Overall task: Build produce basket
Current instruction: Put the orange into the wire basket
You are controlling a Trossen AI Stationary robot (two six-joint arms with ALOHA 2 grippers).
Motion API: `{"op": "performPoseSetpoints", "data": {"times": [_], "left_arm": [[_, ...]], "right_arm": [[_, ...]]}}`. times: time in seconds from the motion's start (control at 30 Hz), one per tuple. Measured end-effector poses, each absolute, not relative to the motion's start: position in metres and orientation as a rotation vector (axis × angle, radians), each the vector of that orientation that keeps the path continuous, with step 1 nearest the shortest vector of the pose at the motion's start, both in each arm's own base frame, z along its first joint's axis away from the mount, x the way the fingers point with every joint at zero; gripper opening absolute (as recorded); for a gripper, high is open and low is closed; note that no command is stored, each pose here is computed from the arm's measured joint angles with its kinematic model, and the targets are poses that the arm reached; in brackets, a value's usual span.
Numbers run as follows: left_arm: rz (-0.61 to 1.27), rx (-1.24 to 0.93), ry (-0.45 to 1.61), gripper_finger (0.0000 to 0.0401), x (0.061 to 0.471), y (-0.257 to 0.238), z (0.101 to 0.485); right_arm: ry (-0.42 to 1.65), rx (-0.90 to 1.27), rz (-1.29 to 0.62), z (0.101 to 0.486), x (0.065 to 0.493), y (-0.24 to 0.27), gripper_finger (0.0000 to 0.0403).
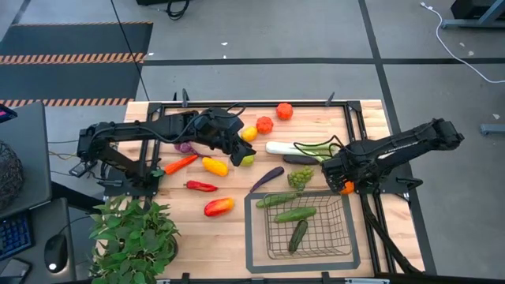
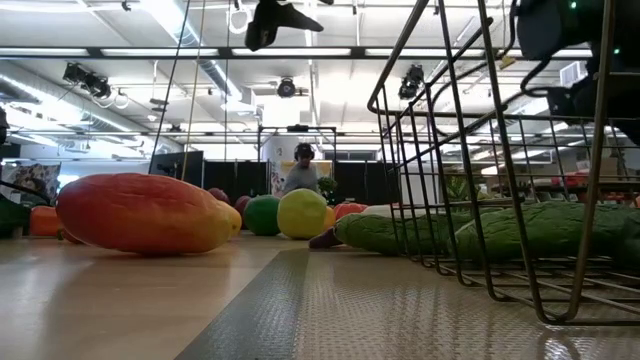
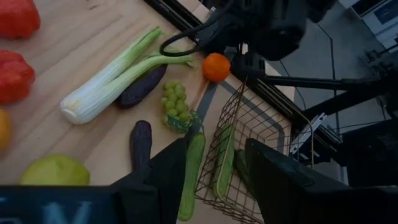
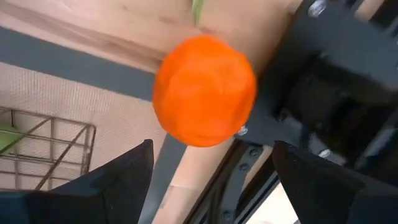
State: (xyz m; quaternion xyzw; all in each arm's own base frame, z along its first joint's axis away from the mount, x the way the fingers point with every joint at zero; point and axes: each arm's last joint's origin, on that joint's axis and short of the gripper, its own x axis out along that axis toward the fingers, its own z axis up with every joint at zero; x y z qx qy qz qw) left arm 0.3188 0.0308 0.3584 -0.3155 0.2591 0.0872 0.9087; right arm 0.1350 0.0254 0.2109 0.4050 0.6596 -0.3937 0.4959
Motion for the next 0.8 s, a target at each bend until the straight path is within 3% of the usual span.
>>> {"op": "performPoseSetpoints", "data": {"times": [0.3,0.57,0.8], "left_arm": [[0.170,-0.612,0.539,0.0172,0.319,0.031,0.358],[0.160,-0.572,0.548,0.0172,0.318,0.031,0.358],[0.168,-0.593,0.554,0.0172,0.318,0.031,0.357]], "right_arm": [[1.523,1.033,-1.027,0.207,0.145,0.021,0.0329],[1.719,0.818,-0.592,0.194,0.163,0.023,0.0327],[1.774,0.695,-0.633,0.195,0.174,0.015,0.0321]]}}
